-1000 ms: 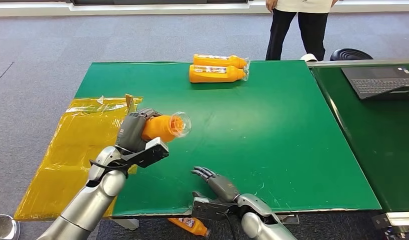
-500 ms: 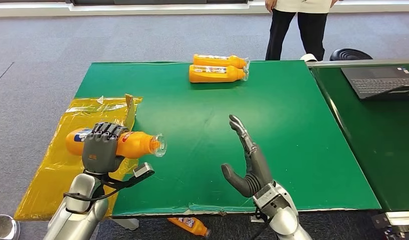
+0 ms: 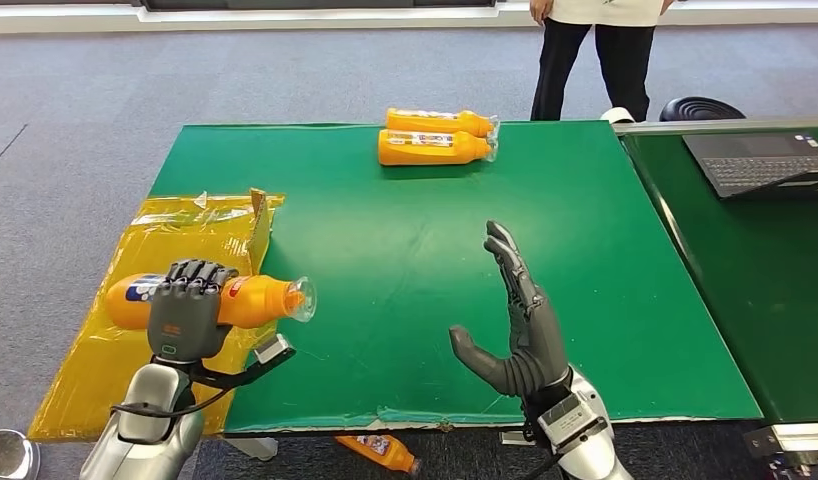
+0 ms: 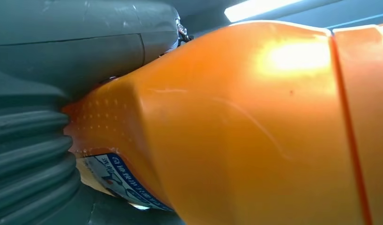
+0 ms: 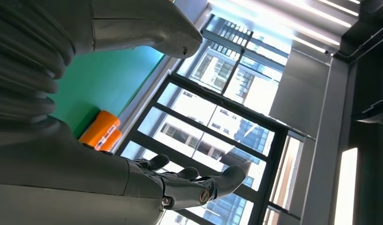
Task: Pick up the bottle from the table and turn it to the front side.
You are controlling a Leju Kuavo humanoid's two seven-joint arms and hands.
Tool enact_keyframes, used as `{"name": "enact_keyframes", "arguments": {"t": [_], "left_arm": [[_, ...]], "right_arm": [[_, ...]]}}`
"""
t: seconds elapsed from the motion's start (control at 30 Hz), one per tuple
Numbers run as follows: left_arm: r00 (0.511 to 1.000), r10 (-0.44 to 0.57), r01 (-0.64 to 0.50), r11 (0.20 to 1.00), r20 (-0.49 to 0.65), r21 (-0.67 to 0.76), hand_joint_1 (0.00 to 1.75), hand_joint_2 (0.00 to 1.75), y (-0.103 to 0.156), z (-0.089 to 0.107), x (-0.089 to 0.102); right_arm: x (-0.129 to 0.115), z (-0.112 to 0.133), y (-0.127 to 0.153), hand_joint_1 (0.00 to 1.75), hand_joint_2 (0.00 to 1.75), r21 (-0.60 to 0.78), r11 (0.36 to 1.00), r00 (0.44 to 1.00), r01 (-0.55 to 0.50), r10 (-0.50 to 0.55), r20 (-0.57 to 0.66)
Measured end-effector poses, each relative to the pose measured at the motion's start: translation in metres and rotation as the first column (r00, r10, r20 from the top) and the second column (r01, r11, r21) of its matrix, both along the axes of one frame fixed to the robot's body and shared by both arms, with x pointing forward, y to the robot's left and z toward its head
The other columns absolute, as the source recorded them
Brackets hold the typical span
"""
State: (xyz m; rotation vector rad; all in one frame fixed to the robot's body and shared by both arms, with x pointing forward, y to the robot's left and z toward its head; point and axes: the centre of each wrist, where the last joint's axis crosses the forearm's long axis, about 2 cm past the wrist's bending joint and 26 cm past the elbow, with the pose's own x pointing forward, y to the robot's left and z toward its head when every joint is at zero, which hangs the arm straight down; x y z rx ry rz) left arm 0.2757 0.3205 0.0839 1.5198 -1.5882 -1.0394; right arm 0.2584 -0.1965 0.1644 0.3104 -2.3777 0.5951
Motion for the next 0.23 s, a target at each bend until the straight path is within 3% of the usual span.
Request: {"name": "enact_keyframes", "arguments": {"t": [0.23], "left_arm": [[0.989, 0.139, -0.139, 0.990, -0.044, 0.002, 1.75, 1.75, 0.006, -0.017, -0.024]], "right_arm": [[-0.006, -0.003, 0.000, 0.00, 1.75, -0.007, 1.000, 1.000, -0.001, 0.001, 0.019]]}}
